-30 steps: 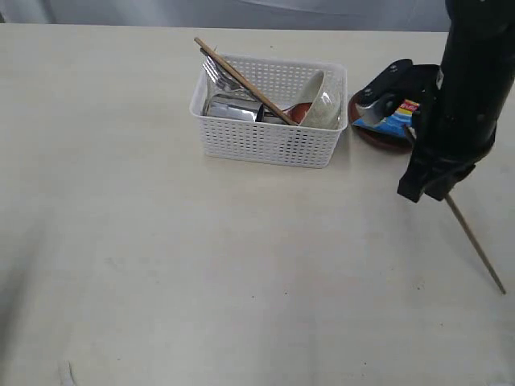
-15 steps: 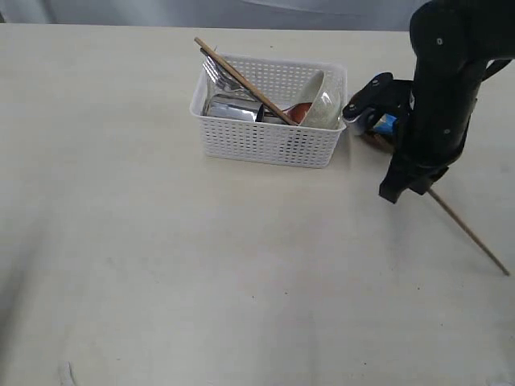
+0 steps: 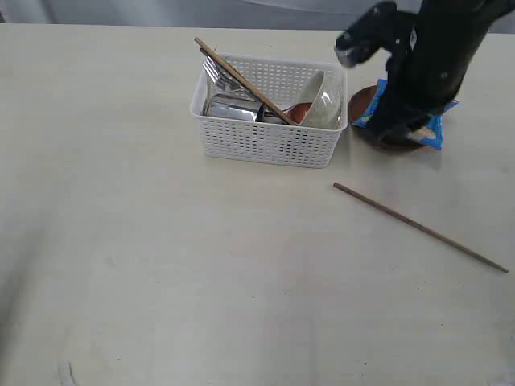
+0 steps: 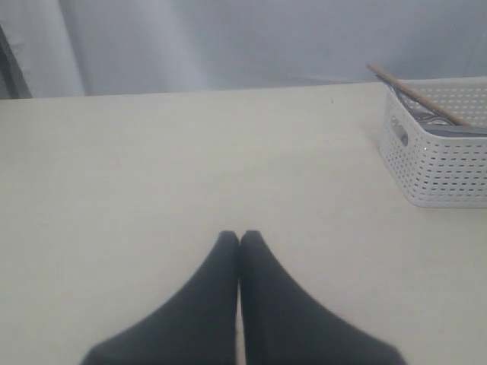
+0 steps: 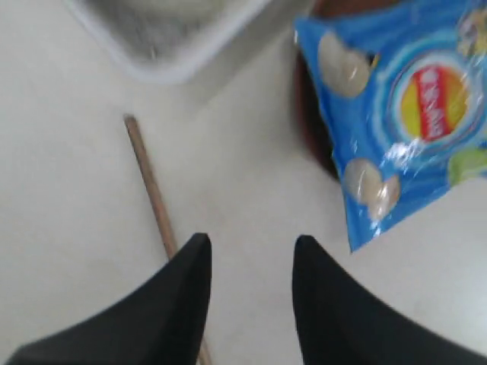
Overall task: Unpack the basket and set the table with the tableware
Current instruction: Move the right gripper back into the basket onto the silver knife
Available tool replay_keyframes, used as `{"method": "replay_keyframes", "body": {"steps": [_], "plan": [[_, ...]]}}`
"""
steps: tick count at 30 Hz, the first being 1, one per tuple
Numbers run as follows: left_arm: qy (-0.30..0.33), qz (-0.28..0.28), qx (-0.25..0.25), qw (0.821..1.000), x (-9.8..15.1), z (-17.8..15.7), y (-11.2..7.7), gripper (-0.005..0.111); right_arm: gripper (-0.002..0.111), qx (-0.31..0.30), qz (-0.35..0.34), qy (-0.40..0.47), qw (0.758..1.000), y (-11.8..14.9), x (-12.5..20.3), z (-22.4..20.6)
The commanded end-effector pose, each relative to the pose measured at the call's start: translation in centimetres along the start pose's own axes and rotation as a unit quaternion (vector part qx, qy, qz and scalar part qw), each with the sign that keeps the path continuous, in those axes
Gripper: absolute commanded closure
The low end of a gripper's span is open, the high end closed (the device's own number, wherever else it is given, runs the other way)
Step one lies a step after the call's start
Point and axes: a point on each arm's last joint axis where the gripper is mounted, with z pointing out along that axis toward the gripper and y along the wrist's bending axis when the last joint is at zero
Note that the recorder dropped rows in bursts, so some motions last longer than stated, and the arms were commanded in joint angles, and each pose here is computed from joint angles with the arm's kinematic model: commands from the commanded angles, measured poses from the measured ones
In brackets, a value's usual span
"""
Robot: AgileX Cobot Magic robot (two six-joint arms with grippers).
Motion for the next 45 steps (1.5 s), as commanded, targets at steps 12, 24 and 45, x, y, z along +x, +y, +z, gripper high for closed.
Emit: {"method": "replay_keyframes", "body": {"steps": [12,24,45], "plan": [[-0.002,0.003,0.003,1.000,0.0,0.0,0.0,0.107,0.058,-0.133,0.050,-0.217,0.966,5.6,-13.3,-3.4],[-0.002,0.003,0.003,1.000,0.0,0.0,0.0,0.107,0.058,-0.019,0.035,-0.161,0.986,6.1,-17.7,5.4],[-0.002,0.003,0.003,1.000,0.0,0.0,0.0,0.107,0.064,0.022,0.059,-0.182,0.981,6.2,-18.7,9.6]]}}
